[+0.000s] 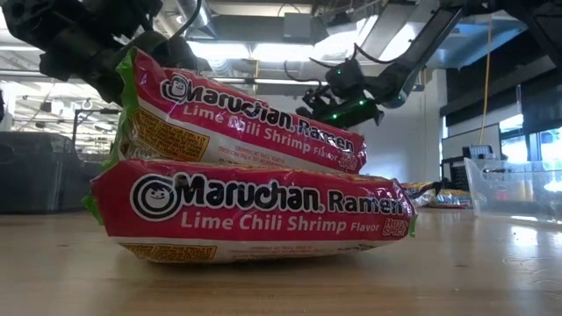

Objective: Sort Maruchan noodles
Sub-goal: Put the middle green noodle pack into the top transparent bin

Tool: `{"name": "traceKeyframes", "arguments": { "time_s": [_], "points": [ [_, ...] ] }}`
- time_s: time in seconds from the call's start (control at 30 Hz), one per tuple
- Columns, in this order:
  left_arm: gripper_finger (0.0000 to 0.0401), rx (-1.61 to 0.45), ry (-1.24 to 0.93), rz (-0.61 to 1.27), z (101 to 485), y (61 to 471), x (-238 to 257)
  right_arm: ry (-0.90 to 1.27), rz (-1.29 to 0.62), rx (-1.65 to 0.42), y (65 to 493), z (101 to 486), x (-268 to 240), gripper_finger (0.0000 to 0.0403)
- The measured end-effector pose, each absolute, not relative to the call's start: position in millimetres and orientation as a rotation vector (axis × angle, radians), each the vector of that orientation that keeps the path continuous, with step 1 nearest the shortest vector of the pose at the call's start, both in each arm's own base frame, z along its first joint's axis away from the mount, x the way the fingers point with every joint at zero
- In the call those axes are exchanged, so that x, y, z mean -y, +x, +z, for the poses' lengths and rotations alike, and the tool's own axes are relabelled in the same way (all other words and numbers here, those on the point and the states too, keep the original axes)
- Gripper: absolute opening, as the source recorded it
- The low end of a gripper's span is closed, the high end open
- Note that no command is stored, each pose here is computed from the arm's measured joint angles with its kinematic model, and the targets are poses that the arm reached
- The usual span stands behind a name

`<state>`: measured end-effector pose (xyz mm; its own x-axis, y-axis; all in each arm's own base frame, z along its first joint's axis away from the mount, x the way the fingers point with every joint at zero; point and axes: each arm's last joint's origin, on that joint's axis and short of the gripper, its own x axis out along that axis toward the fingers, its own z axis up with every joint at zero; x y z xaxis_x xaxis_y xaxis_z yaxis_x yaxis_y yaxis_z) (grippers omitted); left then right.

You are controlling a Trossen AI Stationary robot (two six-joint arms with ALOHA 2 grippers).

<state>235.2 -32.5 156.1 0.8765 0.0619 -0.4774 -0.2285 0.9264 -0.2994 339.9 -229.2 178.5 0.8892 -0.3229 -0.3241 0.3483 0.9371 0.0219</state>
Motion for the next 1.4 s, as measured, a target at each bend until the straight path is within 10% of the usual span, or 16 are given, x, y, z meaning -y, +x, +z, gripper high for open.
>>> {"name": "traceKeyframes", "arguments": {
  "time_s": [0.9,1.4],
  "points": [
    [0.0001,-0.476,-0.354,0.168,156,235,32,0.055,-0.347,-0.452,343,140,231,0.0102],
    [0.0001,-0.476,-0.354,0.168,156,235,32,0.055,-0.403,-0.486,339,146,231,0.0227]
  ]
}}
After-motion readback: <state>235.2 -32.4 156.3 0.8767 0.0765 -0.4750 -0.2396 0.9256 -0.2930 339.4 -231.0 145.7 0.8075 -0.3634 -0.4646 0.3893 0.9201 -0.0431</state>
